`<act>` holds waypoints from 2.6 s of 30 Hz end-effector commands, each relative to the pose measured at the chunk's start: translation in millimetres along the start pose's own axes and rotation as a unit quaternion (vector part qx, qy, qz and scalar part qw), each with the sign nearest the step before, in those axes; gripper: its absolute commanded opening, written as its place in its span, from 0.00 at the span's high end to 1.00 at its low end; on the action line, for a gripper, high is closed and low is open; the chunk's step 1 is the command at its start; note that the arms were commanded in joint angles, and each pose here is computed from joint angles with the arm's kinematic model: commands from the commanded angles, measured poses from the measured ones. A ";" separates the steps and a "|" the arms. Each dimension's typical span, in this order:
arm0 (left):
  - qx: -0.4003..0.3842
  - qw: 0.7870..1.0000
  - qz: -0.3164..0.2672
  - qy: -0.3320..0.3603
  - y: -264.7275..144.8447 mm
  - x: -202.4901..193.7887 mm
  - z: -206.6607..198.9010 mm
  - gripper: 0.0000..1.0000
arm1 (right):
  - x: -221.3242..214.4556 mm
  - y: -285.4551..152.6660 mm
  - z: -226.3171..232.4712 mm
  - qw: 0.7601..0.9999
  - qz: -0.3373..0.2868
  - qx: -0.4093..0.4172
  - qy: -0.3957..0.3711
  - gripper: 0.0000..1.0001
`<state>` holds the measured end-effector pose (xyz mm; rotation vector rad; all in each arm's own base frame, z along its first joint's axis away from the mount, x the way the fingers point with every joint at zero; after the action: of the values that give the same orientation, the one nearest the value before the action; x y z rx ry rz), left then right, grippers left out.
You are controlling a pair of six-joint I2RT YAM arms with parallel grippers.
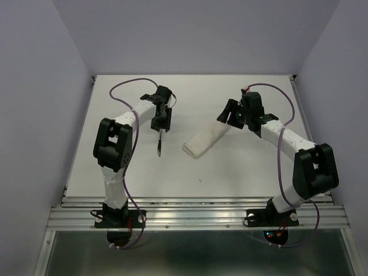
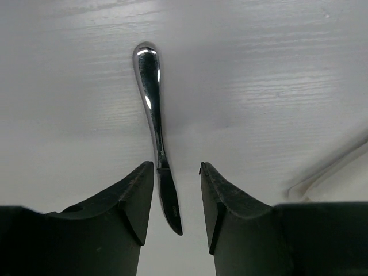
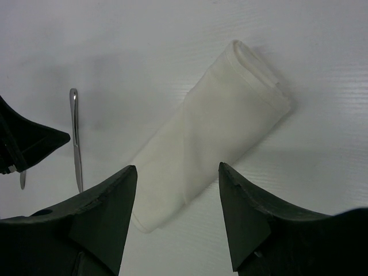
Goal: Fold the napkin into a case and place the utensils inside
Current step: Pick up the knife from the corner of the board.
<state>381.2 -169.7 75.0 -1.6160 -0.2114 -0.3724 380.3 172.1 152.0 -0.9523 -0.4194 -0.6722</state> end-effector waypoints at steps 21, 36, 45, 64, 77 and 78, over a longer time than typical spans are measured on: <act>0.020 0.999 0.033 -0.019 11.9 -14.2 22.6 0.49 | 8.7 -7.2 8.4 1.000 -0.020 0.018 -0.005 0.35; 0.035 0.997 0.066 -0.019 26.5 -19.6 24.1 0.54 | 5.8 -5.7 7.8 1.000 -0.018 0.021 -0.002 0.35; 0.033 0.996 0.085 -0.008 37.1 -22.2 22.3 0.61 | 6.2 -5.6 9.4 0.999 -0.020 0.026 0.000 0.35; 0.005 1.000 0.029 0.001 -4.7 19.9 7.5 1.00 | 5.4 -5.8 7.8 1.000 -0.021 0.023 0.000 0.35; 0.022 1.000 0.008 0.004 -16.4 25.8 1.1 0.91 | 6.9 -5.9 9.0 0.999 -0.022 0.024 -0.002 0.35; 0.024 1.000 0.008 0.001 -15.5 26.6 1.9 0.81 | 7.2 -6.4 9.2 0.999 -0.022 0.025 -0.003 0.35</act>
<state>391.2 -170.9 63.6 -1.5884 -0.1172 -0.3032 375.2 172.6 142.9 -0.9485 -0.4028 -0.6610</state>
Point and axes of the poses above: each gripper's point midway between its finger pads, its own y axis out along the fingers, its own z axis along the line the jaws close on, x = y × z, the point moved 2 cm from there along -y, back along the fingers, and after that the axes turned 1 degree about -y, right-handed, at the moved point
